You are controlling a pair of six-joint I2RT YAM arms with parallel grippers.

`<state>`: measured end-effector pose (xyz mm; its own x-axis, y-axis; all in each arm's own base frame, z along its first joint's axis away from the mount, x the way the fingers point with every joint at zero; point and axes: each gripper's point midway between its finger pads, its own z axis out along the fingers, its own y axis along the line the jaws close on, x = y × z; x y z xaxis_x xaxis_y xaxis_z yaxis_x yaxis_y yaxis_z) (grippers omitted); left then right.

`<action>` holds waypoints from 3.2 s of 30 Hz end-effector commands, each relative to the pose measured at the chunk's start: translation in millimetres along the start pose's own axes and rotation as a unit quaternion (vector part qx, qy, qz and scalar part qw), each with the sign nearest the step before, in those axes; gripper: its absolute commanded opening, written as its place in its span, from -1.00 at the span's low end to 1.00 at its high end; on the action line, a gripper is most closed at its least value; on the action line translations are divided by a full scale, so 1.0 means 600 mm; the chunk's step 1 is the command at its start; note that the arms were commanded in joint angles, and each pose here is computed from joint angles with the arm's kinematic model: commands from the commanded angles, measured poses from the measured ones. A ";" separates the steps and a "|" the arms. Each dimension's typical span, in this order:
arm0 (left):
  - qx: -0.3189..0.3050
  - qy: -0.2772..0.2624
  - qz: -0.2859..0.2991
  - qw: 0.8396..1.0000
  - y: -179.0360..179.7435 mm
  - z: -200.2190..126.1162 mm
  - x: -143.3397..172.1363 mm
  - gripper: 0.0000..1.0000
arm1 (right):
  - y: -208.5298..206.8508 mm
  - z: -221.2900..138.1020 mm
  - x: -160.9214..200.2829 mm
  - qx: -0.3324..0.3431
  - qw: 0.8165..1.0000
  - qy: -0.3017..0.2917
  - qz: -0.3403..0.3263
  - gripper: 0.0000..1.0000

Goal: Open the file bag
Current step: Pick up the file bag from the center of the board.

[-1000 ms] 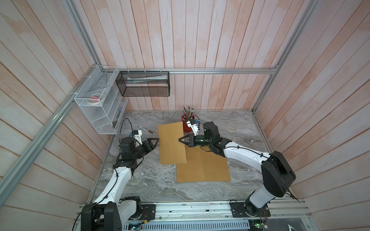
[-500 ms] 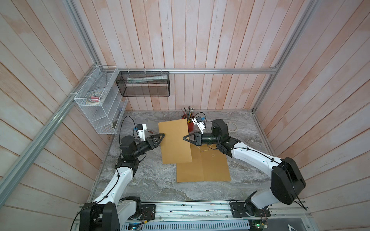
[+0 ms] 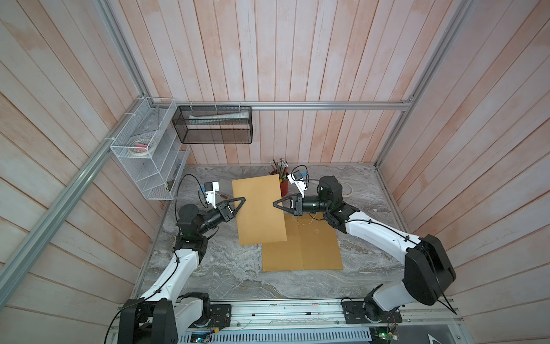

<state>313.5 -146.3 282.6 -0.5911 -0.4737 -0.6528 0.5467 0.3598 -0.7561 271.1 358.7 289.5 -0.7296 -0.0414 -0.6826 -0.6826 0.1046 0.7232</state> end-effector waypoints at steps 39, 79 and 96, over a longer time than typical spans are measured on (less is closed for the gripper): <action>-0.130 -0.093 0.037 0.986 0.056 -0.031 -0.038 -0.02 | -0.008 -0.010 0.072 0.072 0.997 0.002 0.025 -1.00; -0.354 -0.037 0.078 0.931 -0.021 0.053 -0.079 0.65 | -0.059 0.134 0.042 0.354 0.932 0.027 -0.079 -1.00; -0.371 -0.046 0.077 0.924 -0.003 0.078 -0.094 0.59 | -0.030 0.165 0.037 0.363 0.925 0.032 -0.111 -1.00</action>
<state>370.6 -151.1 316.7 -0.4756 -0.4217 -0.7720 0.0212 0.8719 -0.4893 280.1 435.9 233.4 -0.6341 -0.1919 -0.7490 -0.5691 0.7716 0.2842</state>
